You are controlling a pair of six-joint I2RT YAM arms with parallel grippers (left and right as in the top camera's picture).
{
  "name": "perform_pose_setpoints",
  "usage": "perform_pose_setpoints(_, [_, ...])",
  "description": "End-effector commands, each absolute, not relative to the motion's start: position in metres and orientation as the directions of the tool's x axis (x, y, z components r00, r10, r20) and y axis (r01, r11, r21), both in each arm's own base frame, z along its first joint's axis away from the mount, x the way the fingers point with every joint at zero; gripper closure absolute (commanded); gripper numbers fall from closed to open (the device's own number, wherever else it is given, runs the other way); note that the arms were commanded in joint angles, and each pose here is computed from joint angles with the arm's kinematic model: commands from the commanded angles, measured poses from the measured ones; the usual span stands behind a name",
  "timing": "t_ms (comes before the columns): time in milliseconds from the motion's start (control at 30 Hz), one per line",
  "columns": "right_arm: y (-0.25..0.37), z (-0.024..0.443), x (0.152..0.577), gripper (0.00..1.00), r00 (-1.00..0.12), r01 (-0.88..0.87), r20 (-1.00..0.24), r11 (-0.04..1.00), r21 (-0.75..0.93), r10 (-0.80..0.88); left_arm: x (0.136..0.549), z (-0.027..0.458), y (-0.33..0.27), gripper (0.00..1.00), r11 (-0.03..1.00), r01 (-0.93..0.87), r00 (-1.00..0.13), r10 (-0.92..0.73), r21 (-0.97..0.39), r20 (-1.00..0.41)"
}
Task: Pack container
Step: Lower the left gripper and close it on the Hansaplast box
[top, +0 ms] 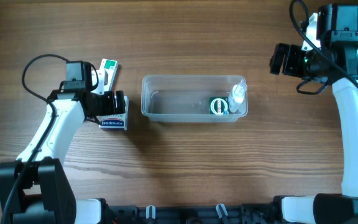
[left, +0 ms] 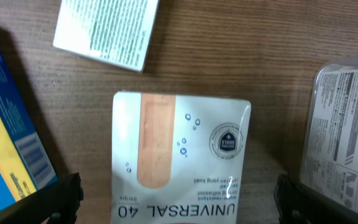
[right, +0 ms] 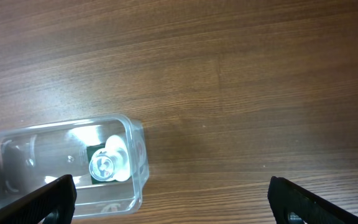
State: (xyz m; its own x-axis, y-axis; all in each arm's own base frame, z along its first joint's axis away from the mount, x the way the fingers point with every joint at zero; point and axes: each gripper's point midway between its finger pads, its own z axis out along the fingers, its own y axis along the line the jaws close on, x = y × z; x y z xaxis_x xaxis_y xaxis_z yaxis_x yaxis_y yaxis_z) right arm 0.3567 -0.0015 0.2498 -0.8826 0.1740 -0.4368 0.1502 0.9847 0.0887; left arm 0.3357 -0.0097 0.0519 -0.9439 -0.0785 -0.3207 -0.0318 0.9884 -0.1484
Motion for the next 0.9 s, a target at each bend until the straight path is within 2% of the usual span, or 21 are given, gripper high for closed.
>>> perform_pose_setpoints(0, [-0.002, 0.258, 0.358, 0.00, -0.870, 0.152, -0.460, 0.984, 0.092, 0.177, 0.343, 0.050, -0.015, 0.00, 0.992, 0.027, -0.943, -0.016, -0.125, -0.332])
perform_pose_setpoints(167, [-0.002, 0.258, 0.358, 0.00, -0.870, 0.152, -0.460, 0.984, 0.092, 0.177, 0.344, 0.046, -0.027, 0.00, 0.990, 0.087, -0.941, 0.047, -0.107, -0.335])
perform_pose_setpoints(400, [-0.002, 0.258, 0.358, 0.00, -0.870, 0.152, -0.460, 0.984, 0.092, 0.177, 0.345, 0.041, -0.018, 0.00, 0.998, 0.055, -0.945, 0.054, 0.008, -0.324])
perform_pose_setpoints(867, [-0.002, 0.258, 0.358, 0.00, -0.870, 0.152, -0.460, 0.984, 0.092, 0.177, 0.346, 0.041, -0.017, 0.00, 1.000, 0.029, -0.944, 0.027, 0.001, -0.329])
